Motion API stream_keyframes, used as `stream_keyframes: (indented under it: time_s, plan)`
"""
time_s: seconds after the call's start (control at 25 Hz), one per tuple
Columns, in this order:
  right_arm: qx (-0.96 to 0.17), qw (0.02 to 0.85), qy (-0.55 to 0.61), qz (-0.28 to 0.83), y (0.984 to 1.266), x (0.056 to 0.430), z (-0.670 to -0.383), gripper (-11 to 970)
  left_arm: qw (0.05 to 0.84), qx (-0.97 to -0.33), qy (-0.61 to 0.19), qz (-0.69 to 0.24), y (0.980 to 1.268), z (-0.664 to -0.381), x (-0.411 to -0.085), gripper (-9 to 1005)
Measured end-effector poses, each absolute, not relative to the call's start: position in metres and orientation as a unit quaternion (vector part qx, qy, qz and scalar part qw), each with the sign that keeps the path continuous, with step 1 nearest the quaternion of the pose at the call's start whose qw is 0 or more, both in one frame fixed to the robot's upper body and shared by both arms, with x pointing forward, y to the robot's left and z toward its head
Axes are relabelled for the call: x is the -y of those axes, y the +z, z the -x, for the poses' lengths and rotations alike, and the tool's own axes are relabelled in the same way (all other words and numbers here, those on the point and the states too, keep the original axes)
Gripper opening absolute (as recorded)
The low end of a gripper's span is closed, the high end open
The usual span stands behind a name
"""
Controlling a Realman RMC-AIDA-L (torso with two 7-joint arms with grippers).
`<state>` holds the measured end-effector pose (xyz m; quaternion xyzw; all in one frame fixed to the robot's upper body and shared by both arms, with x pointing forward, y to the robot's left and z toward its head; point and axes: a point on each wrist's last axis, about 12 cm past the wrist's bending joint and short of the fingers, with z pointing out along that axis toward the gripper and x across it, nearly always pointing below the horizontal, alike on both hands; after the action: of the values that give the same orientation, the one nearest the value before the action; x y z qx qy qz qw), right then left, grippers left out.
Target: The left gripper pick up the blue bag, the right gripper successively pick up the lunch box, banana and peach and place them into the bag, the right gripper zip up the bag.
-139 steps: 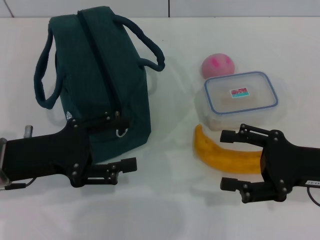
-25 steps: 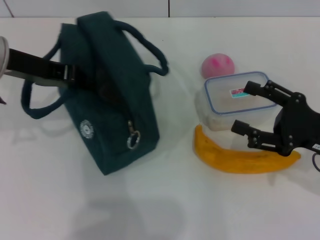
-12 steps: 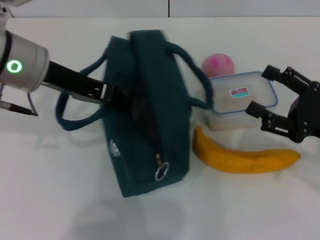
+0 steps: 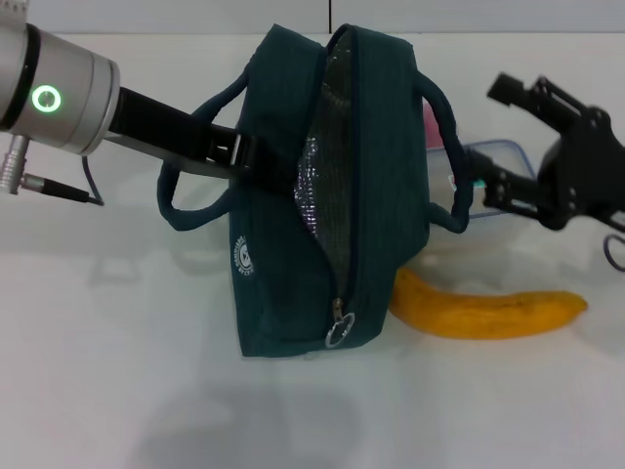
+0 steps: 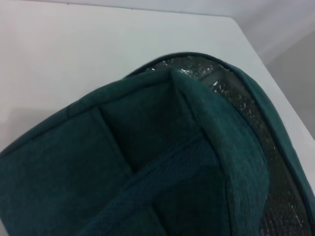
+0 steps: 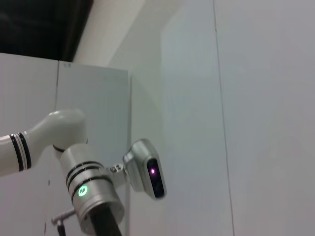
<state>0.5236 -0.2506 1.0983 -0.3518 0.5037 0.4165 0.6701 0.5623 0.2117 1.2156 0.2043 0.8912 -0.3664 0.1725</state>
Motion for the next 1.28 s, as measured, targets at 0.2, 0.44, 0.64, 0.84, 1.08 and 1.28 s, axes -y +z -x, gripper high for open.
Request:
stream_keyframes:
  time_s: [0.2,0.44,0.64,0.84,1.08,1.28]
  plan:
    - [-0.493,0.673,0.416,0.363,1.108,0.239,-0.539,870,0.162,-0.892,-0.369,-0.207,1.214,-0.561,-0.206,42]
    - [-0.490,0.664,0.419,0.378,1.114,0.226,-0.550,869,0.156,-0.892,-0.368,-0.211,1.215,-0.561,-0.200,41]
    - [-0.507,0.637,0.417,0.404,1.110,0.211,-0.558,868,0.157,-0.891,-0.369,-0.212,1.216,-0.562,-0.198,41]
    - [-0.539,0.617,0.401,0.410,1.097,0.209,-0.558,860,0.158,-0.887,-0.378,-0.212,1.217,-0.561,-0.197,41]
    - [-0.577,0.610,0.373,0.395,1.081,0.221,-0.553,852,0.161,-0.881,-0.391,-0.211,1.218,-0.561,-0.198,41]
    - [-0.610,0.601,0.352,0.378,1.069,0.229,-0.549,844,0.163,-0.878,-0.397,-0.210,1.218,-0.561,-0.197,41]
